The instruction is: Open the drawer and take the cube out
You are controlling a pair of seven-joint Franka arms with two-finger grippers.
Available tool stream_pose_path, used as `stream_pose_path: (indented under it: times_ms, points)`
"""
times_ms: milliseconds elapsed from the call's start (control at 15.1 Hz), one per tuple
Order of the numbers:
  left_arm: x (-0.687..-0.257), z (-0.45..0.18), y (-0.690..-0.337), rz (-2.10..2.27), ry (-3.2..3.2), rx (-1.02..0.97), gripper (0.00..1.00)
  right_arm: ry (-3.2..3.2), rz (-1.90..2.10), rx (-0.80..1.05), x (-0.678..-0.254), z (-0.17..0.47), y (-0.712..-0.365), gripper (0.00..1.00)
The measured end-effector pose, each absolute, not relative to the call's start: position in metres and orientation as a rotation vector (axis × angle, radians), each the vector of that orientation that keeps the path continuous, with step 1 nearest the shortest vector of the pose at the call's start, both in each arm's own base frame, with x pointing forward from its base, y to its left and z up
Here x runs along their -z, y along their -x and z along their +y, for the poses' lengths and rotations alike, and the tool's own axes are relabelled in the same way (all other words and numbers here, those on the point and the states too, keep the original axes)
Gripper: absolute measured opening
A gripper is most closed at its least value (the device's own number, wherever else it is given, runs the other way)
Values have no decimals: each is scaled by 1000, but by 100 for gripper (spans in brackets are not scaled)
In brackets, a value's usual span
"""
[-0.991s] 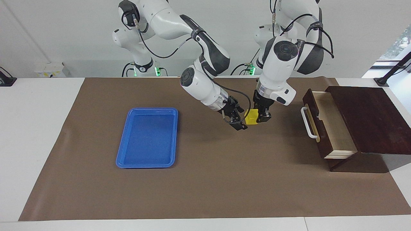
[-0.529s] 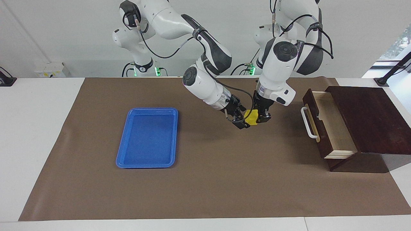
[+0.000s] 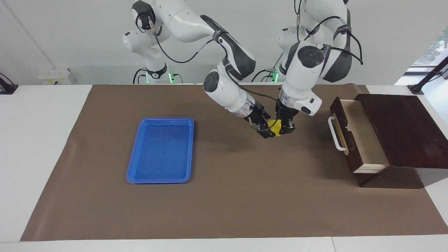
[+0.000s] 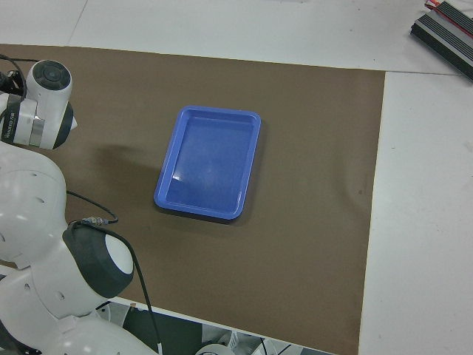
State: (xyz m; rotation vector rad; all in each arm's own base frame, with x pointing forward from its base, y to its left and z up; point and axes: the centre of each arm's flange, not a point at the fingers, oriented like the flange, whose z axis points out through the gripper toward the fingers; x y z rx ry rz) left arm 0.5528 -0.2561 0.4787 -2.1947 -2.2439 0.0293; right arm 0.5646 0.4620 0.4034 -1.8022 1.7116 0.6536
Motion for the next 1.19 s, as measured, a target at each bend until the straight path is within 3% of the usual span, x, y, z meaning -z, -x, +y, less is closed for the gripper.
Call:
stream_pose_path:
  times_ms: [66,264,859,925,1189]
  points:
    - [-478,-256,-552,-2241,2194,-31,55,1798,1713,-649,-404,461,-566,93]
    - [-474,-258,-550,-2230,2195,-34,55,1783,1722,-636,-405,455,-572,59]
    - [-475,-260,-550,-2234,2202,-29,55,1776,1733,-644,-406,453,-575,57]
    - [-476,-260,-550,-2237,2202,-28,58,1776,1733,-644,-406,452,-575,57]
    - [-478,-256,-554,-2254,2198,-22,100,1770,1743,-642,-404,448,-579,57]
